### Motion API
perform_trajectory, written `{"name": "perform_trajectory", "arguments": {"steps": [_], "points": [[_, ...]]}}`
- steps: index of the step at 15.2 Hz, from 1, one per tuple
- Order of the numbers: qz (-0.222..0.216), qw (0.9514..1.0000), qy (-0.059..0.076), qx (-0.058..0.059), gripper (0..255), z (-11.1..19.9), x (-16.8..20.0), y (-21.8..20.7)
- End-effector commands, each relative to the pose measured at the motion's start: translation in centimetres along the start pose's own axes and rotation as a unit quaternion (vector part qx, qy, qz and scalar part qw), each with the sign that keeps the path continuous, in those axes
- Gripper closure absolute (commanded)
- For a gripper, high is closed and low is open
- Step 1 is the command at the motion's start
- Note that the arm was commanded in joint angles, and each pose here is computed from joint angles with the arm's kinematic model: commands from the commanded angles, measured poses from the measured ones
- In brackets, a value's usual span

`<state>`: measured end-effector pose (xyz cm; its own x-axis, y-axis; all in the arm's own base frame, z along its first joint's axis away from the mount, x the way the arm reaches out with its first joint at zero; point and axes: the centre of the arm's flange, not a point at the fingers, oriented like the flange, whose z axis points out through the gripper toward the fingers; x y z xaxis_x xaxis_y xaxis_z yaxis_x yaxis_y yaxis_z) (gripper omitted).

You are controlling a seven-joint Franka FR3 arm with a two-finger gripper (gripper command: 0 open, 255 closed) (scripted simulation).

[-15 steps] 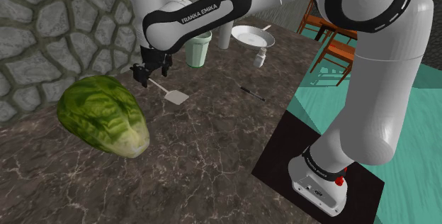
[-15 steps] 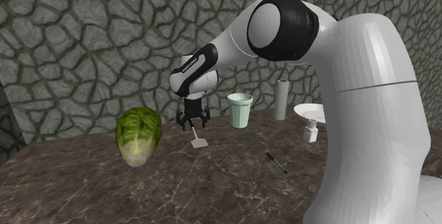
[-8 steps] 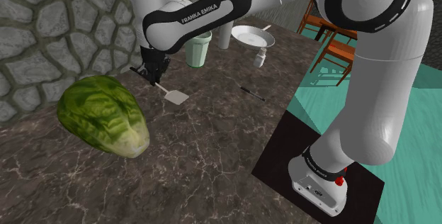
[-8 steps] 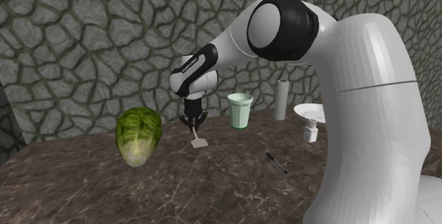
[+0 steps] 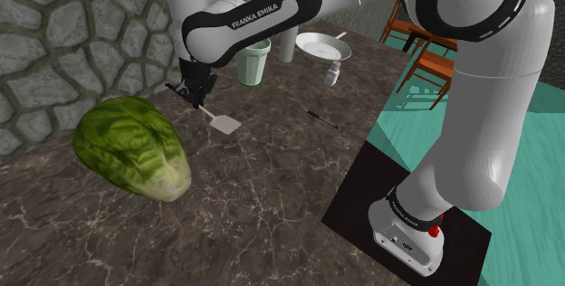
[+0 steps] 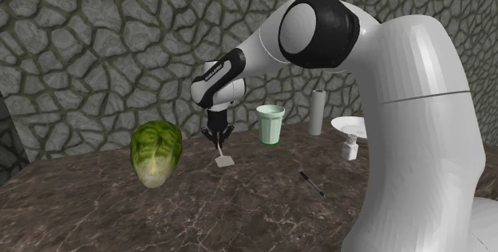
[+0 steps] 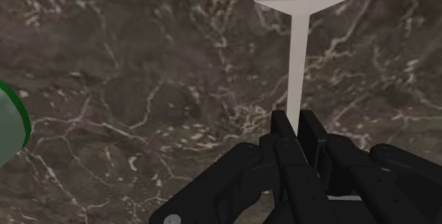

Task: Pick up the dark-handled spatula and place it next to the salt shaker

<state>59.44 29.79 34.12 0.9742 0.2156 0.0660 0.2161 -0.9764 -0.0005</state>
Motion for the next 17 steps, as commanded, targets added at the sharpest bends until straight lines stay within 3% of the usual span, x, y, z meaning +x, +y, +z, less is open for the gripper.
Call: {"name": "perform_trajectory", "arguments": {"steps": [1,17], "points": [[0.000,1.0000,0.000,0.000,255,-0.8,0.0,0.0],[0.000,1.0000,0.000,0.000,255,-9.2,0.6,0.0]]}}
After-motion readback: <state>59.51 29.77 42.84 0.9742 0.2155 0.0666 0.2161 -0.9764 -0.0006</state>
